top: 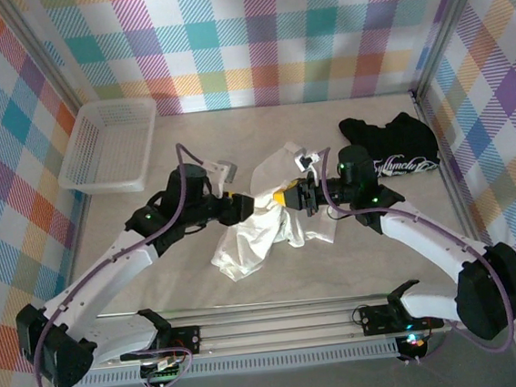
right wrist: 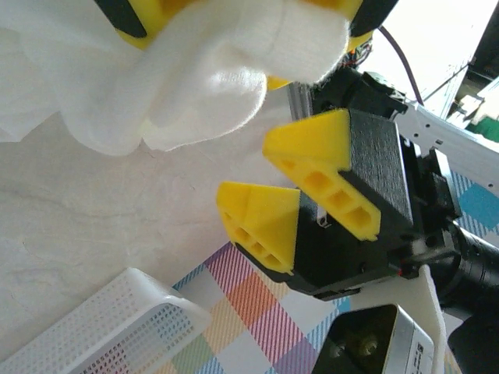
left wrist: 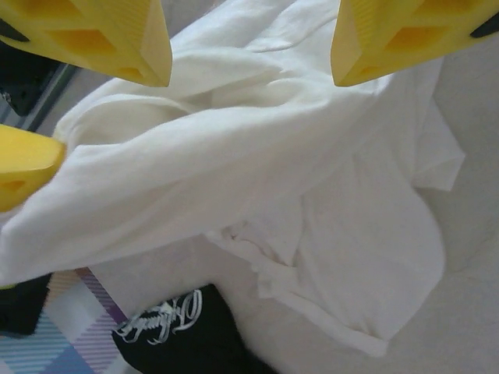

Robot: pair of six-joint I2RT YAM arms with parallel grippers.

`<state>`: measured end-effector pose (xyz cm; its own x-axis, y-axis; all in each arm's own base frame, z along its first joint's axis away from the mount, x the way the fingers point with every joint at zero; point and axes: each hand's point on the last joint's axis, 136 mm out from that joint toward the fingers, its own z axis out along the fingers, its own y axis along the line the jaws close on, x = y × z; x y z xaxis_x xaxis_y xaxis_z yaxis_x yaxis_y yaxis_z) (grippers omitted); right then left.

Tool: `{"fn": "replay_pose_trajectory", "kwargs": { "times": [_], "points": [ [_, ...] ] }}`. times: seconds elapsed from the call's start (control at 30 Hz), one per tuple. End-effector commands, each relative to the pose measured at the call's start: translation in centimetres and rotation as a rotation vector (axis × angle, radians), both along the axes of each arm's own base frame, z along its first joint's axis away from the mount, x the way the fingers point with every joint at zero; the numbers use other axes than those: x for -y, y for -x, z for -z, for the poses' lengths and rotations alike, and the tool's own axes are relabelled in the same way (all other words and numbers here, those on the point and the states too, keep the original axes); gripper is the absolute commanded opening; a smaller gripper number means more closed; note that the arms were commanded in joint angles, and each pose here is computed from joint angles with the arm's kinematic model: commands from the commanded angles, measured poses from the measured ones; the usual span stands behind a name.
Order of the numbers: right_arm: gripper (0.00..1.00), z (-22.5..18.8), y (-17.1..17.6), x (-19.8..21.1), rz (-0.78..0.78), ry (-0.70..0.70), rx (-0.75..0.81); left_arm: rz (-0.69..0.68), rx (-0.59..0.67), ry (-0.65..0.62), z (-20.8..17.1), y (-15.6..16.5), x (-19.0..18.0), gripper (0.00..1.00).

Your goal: Fold the inside-out t-shirt

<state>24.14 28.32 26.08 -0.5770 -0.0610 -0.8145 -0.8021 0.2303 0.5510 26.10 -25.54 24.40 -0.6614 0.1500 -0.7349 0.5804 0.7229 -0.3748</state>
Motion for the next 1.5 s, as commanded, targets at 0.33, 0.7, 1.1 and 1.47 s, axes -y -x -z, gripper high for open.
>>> {"fn": "replay_pose_trajectory", "kwargs": {
  "times": [0.33,0.7,1.1,1.47],
  "points": [
    [0.00,-1.5,0.0,0.0,-0.014,-0.023,0.037,0.181,-0.010,0.046,0.0,-0.6,5.4,0.25],
    [0.25,2.1,-3.9,3.0,0.310,0.199,-0.043,0.167,-0.128,0.282,-3.4,0.1,4.4,0.00],
    [0.46,3.0,-1.5,2.1,0.215,0.132,-0.010,0.066,-0.213,0.354,-3.7,-1.1,2.4,0.00],
    [0.07,3.1,-2.0,3.6,0.309,0.237,0.046,-0.043,-0.222,0.261,-1.7,-2.0,0.6,0.00]
  ]
}}
